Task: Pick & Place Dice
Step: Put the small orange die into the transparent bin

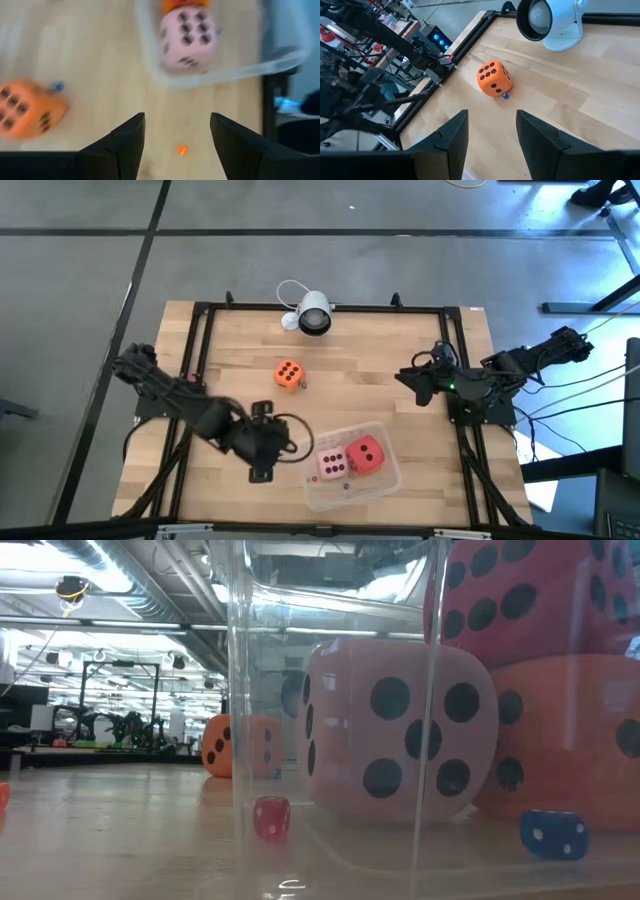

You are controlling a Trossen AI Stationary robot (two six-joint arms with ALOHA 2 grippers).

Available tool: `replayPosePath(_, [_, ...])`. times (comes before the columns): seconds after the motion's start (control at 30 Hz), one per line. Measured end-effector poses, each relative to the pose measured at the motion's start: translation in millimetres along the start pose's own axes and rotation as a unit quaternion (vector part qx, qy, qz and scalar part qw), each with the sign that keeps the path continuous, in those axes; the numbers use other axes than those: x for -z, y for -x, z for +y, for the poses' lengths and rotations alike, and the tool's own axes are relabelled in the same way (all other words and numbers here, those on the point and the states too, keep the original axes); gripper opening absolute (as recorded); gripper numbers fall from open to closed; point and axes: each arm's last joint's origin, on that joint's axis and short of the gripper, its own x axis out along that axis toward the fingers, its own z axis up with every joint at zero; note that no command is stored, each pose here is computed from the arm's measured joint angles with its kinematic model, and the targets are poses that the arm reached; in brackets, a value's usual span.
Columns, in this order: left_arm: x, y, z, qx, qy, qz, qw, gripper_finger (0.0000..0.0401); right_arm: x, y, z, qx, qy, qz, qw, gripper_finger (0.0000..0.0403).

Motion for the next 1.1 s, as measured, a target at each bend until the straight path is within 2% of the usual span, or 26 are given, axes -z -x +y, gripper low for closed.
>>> replayPosePath(0.2, [24.4, -8.9, -10.7, -0.069, 0.059, 0.011, 0.996, 0.0225, 0.0, 0.0, 0.0, 0.0, 0.008, 0.0, 1.0, 0.0164])
replayPosePath(0.47, [79.3, -45.9, -25.1, -0.105, 0.113, 0.05, 0.987, 0.0228, 0.2, -0.4, 0.3, 0.0, 0.009, 0.0, 1.0, 0.0164])
replayPosePath(0.57, [98.5, -63.5, -31.6, -0.09, 0.137, 0.042, 0.986, 0.0228, 0.2, -0.4, 0.3, 0.0, 0.009, 0.0, 1.0, 0.0164])
replayPosePath(0.7, [115.1, -82.1, -40.7, -0.044, 0.153, 0.017, 0.987, 0.0228, 0.2, -0.4, 0.3, 0.0, 0.009, 0.0, 1.0, 0.0164])
replayPosePath(0.87, [132.7, -98.5, -45.8, 0.012, 0.122, 0.026, 0.992, 0.0228, 0.2, -0.5, 0.3, 0.0, 0.009, 0.0, 1.0, 0.0164])
replayPosePath(1.1, [144.9, -112.1, -38.5, 0.017, 0.12, 0.035, 0.992, 0.0226, 0.2, -0.4, 0.4, 0.0, 0.007, 0.0, 1.0, 0.0164])
